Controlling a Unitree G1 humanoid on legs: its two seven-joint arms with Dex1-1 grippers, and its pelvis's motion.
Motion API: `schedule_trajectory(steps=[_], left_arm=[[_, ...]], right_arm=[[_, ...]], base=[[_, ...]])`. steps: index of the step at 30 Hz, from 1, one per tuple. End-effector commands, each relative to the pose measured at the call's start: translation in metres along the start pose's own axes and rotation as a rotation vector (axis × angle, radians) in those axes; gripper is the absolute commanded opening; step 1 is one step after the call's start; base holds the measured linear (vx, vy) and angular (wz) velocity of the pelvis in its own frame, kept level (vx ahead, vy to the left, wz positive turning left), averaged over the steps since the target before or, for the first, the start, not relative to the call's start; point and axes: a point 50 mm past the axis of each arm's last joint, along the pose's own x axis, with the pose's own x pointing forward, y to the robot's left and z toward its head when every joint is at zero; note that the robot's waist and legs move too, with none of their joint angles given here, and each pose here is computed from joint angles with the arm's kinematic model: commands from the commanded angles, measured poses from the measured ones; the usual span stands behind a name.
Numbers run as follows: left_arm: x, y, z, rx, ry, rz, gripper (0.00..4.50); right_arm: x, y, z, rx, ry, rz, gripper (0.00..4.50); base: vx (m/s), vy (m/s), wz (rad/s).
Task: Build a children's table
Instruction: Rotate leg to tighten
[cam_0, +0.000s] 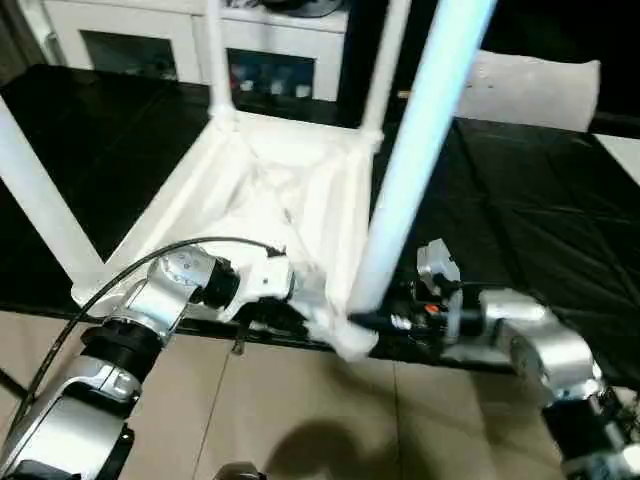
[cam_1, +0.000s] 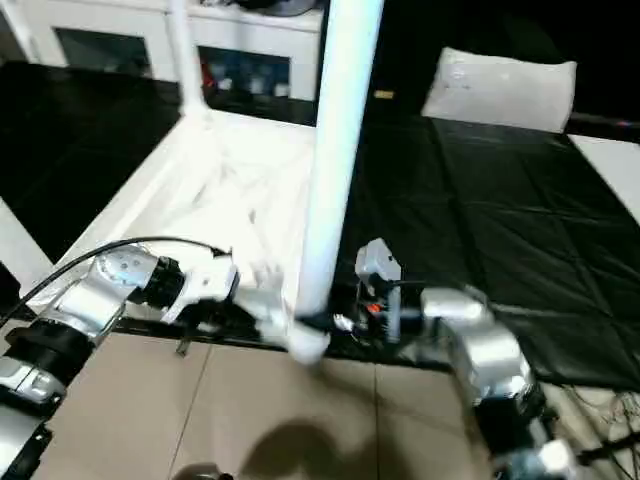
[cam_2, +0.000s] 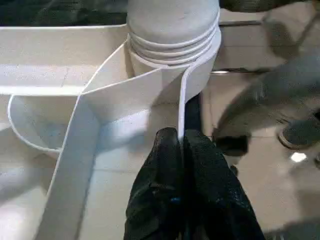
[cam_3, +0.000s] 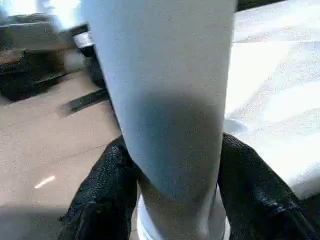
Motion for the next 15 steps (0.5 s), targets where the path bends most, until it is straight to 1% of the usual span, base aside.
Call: schedule_trajectory(steps=[1,2,3,4,5,8,9,11,12,13,14,15], left_arm=[[0.019,0.012,0.022,-0.047,-0.072,0.163,0.0],[0.019,0.012,0.022,-0.048,-0.072,0.165,0.0],[0.024,0.017,0.026,-0.091,-0.083,0.226,0.0],[0.025,0.018,0.027,-0.101,-0.086,0.241,0.0],[0.029,0.021,0.03,-0.139,-0.094,0.293,0.0],[0.032,0.028,0.035,-0.196,-0.109,0.388,0.0],[0.032,0.031,0.037,-0.234,-0.118,0.44,0.0],[0.03,0.035,0.04,-0.248,-0.121,0.492,0.0],[0.029,0.037,0.041,-0.243,-0.12,0.506,0.0],[0.028,0.037,0.041,-0.24,-0.118,0.508,0.0],[0.027,0.037,0.041,-0.234,-0.114,0.509,0.0],[0.026,0.036,0.04,-0.217,-0.104,0.496,0.0]], right_arm=[[0.029,0.016,-0.004,0.04,0.012,-0.05,1.95],[0.029,0.016,-0.004,0.042,0.012,-0.053,1.95],[0.038,0.013,-0.005,0.087,0.009,-0.18,1.93],[0.04,0.013,-0.005,0.097,0.008,-0.209,1.93],[0.047,0.011,-0.005,0.124,0.009,-0.292,1.93],[0.058,0.008,-0.005,0.16,0.021,-0.419,1.93],[0.065,0.006,-0.003,0.205,0.012,-0.478,1.93],[0.07,0.003,0.001,0.222,-0.01,-0.52,1.93],[0.073,0.002,0.006,0.223,-0.035,-0.522,2.49],[0.074,0.003,0.008,0.224,-0.049,-0.521,2.49],[0.076,0.003,0.011,0.226,-0.063,-0.524,2.63],[0.076,0.003,0.014,0.228,-0.082,-0.518,2.66]], base=[[0.0,0.0,0.0],[-0.05,0.017,-0.05],[0.0,0.0,0.0],[0.0,0.0,0.0],[-0.011,0.052,-0.13],[0.0,0.0,0.0],[0.0,0.0,0.0],[0.031,0.001,-0.05],[0.075,0.019,-0.18],[0.075,0.019,-0.18],[0.063,0.021,-0.06],[0.07,0.011,0.03]])
